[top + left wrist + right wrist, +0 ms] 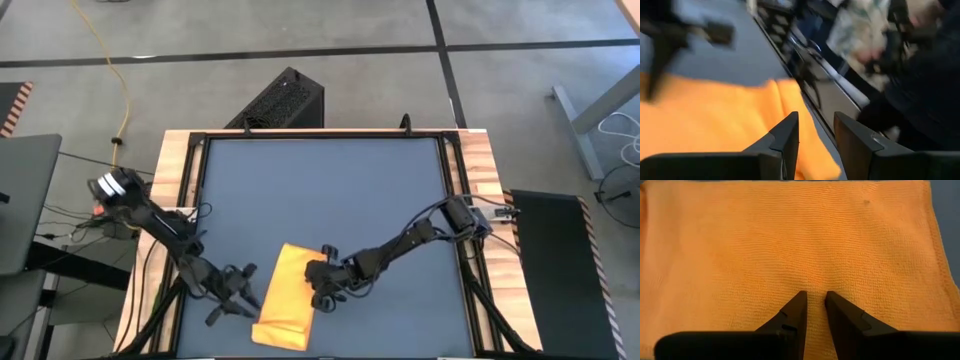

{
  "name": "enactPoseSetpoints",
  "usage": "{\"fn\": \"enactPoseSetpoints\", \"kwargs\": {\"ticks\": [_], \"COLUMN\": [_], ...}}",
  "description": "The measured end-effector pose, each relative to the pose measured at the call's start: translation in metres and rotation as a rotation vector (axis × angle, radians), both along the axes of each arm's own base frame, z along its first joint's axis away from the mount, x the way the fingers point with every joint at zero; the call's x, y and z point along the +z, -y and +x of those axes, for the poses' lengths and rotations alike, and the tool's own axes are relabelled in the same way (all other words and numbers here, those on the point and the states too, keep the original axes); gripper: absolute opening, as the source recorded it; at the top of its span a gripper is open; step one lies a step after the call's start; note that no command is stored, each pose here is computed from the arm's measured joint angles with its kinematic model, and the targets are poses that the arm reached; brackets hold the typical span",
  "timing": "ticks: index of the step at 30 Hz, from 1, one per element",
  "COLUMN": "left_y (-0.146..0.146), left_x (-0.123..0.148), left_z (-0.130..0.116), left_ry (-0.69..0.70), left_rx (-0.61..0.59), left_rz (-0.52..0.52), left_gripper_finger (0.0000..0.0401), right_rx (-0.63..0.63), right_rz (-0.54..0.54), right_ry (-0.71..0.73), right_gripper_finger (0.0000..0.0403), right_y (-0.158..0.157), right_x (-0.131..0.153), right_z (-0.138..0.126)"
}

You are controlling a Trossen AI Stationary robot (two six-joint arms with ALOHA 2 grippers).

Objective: Roll towel
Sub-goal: Roll the yellow towel

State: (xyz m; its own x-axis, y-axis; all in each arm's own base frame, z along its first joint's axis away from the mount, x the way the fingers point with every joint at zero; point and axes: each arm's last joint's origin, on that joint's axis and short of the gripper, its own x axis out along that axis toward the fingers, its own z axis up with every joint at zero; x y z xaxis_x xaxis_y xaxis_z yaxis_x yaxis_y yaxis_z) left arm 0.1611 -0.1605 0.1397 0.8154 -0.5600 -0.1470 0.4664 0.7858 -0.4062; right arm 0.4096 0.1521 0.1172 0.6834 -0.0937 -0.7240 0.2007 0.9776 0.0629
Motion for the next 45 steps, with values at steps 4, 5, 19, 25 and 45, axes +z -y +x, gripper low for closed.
{"fn": "enactPoseSetpoints", "kwargs": {"ticks": [4,5,19,25,45], "left_y": [-0.008,-0.009,-0.004,-0.001,-0.005], "left_x": [0.011,0.012,0.007,0.008,0.023], "left_z": [-0.006,-0.006,0.031,0.053,0.072], "left_ry": [-0.018,-0.041,-0.221,-0.366,-0.388], "left_rx": [0.052,0.053,0.182,0.096,0.094], "left_rz": [0.034,0.054,0.215,0.315,0.405], "left_gripper_finger": [0.0110,0.0110,0.0110,0.0110,0.0111], "right_rx": [-0.089,-0.108,-0.385,-0.379,-0.352], "right_rz": [0.016,0.022,0.079,0.079,0.063], "right_ry": [-0.034,-0.042,-0.139,-0.139,-0.145], "right_gripper_finger": [0.0102,0.0102,0.0102,0.0102,0.0102], "right_y": [0.010,0.012,0.043,0.042,0.042], "right_x": [-0.002,-0.003,-0.012,-0.012,-0.012], "right_z": [-0.001,-0.001,-0.006,-0.006,-0.006]}}
